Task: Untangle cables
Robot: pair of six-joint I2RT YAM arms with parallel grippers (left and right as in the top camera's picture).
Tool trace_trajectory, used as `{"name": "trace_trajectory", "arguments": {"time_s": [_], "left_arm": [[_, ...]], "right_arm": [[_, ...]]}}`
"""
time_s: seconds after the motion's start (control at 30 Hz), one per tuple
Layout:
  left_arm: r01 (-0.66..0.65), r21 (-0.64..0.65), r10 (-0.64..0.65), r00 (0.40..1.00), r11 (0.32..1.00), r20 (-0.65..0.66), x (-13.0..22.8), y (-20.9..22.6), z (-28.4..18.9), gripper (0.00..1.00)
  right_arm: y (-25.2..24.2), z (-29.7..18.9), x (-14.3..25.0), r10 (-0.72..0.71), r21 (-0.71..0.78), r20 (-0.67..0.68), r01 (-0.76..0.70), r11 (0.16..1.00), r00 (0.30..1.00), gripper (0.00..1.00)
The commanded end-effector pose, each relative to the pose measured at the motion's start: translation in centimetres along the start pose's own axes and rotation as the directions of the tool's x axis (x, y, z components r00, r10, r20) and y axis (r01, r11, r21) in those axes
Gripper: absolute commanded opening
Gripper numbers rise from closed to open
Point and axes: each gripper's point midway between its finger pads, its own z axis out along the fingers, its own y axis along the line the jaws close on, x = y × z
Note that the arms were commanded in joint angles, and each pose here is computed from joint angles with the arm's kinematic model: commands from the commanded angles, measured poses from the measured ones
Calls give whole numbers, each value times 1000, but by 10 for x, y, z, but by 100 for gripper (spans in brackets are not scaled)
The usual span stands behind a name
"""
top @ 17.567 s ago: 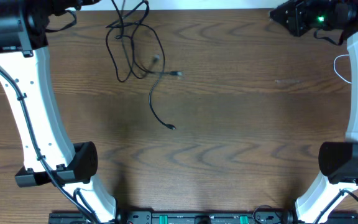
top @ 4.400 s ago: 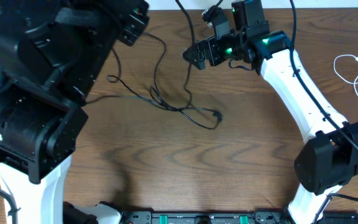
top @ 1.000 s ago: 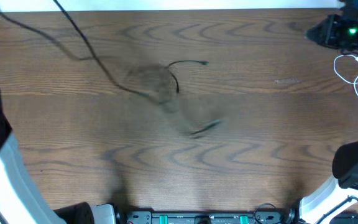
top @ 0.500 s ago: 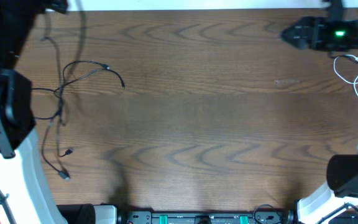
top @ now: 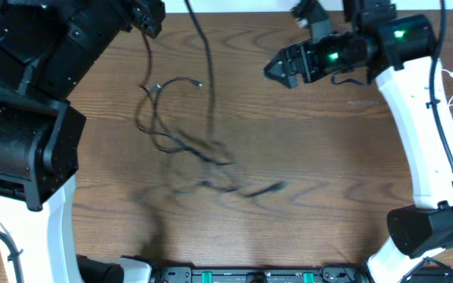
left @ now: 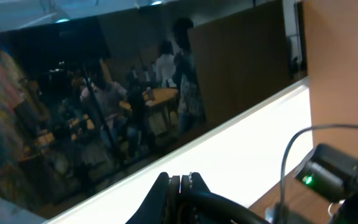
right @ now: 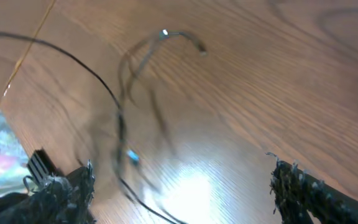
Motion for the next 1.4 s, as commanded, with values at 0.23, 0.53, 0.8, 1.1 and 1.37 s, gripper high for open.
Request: {"name": "trace_trajectory", "arguments": {"time_s": [0.23,0.53,0.8,1.1,1.37], "left_arm": [[25,85,-31,997,996,67,-23,-24,-7,7],[-104,-94,99,993,990,-58,11,10,10,7],[-114,-129,98,987,985,-124,39,25,35,7],[-134,-235,106,986,963,-127,43,61,35,8],[-144,-297,104,983,944,-148,48,85,26,8]], "right_arm": [[-12,61,28,54,-34,-175,-61,998,983,88],[-30,85,31,31,-26,-196,-37,999,980,95],[-42,84,26,38,21,-178,-34,999,983,99],[-43,82,30,50,22,-191,-47,999,980,99],[-37,71,18,23,12,-147,-22,1000,989,99]]}}
